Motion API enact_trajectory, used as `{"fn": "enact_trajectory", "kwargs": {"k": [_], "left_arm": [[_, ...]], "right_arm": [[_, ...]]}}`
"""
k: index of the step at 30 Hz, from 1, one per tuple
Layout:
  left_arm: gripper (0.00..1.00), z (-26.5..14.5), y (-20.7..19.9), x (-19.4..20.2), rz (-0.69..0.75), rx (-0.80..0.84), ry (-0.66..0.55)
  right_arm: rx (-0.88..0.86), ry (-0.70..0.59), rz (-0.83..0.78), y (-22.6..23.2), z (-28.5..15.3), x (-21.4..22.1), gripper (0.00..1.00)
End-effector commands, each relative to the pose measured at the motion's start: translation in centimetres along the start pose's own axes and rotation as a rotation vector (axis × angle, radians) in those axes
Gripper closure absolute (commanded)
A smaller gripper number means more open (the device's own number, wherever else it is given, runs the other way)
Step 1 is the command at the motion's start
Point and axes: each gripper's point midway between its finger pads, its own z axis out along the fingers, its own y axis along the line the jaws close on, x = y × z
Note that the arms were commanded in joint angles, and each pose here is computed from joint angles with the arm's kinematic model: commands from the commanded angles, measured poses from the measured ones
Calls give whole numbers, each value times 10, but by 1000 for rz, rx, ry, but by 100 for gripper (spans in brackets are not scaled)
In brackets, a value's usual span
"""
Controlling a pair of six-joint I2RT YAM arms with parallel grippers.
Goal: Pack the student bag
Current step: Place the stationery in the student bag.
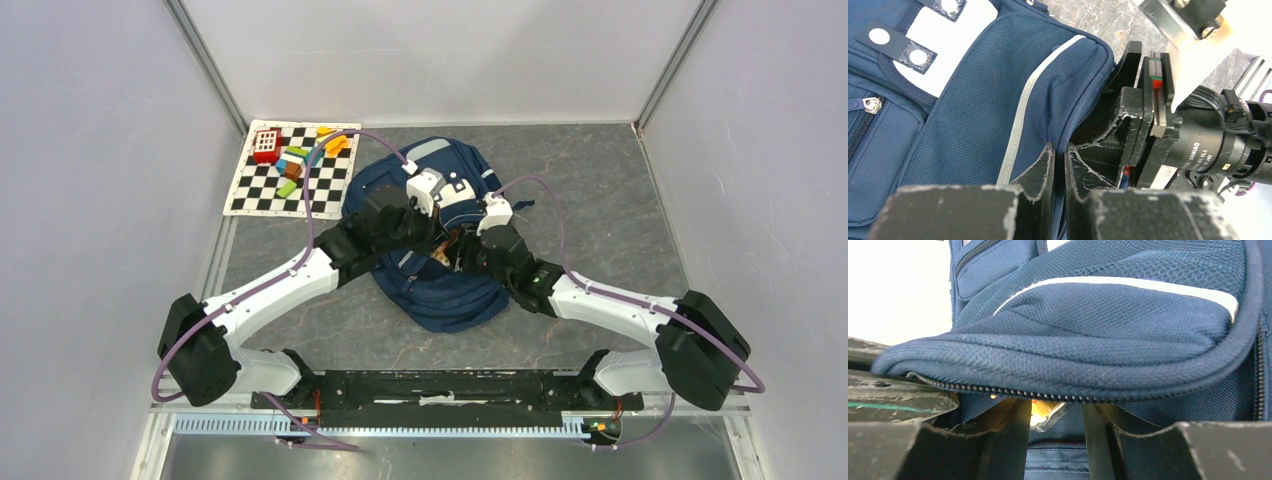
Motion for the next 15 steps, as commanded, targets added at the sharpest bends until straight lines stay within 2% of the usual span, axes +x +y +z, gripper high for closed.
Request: {"fn": "enact_trajectory", "kwargs": {"k": [1,7,15], "left_arm": [[98,-12,-14,-47,39,50,-158],[98,-11,-16,-46,38,59,-154],[96,-3,-21,-38,30,97,-113]], "right_arm": [[-46,-119,23,21,8,-34,55],[-11,-147,-8,11,-2,-40,52],[97,-160,-37,-34,-53,-29,20]]}}
